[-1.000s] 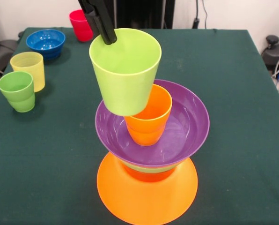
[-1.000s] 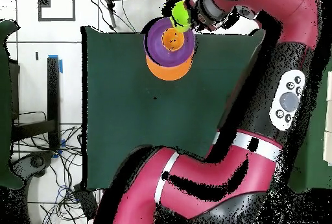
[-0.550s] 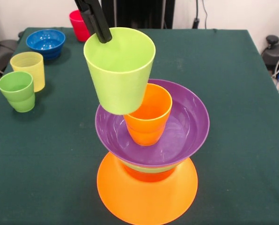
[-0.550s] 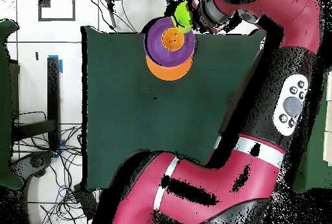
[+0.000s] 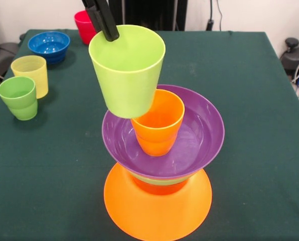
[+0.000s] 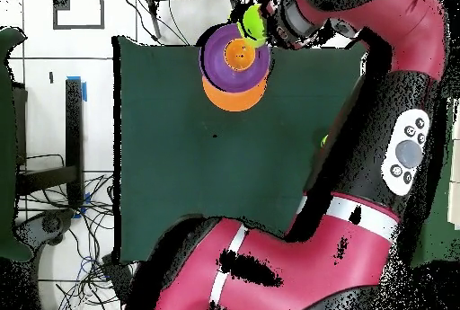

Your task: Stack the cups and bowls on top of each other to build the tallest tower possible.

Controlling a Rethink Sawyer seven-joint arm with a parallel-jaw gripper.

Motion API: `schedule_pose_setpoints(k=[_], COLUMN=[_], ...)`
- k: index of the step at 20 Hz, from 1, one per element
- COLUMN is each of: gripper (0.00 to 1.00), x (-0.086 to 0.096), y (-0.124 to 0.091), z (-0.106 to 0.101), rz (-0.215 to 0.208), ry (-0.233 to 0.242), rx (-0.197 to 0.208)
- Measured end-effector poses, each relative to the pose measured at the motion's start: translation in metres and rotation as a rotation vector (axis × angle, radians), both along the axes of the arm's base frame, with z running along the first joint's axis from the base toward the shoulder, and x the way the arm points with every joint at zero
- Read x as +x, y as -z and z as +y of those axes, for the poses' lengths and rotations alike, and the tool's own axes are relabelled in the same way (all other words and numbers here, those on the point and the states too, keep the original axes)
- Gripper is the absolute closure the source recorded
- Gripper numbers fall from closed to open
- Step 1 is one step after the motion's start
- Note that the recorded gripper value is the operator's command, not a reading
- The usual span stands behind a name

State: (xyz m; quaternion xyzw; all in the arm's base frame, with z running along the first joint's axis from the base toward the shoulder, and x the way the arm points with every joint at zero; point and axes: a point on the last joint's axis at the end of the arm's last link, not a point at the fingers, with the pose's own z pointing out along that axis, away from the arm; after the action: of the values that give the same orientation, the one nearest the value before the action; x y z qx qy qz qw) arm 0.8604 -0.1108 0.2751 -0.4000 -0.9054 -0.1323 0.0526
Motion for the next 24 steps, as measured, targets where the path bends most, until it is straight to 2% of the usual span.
schedule_pose_setpoints(k=[8,24], gripper=[1.0,1.0], x=[0.0008,0.0016], y=[-0.0033,0.0006], z=[0.0043,0.0086], rz=[-0.027,-0.032], ry=[0.007,0.0], rx=[0.003,0.003])
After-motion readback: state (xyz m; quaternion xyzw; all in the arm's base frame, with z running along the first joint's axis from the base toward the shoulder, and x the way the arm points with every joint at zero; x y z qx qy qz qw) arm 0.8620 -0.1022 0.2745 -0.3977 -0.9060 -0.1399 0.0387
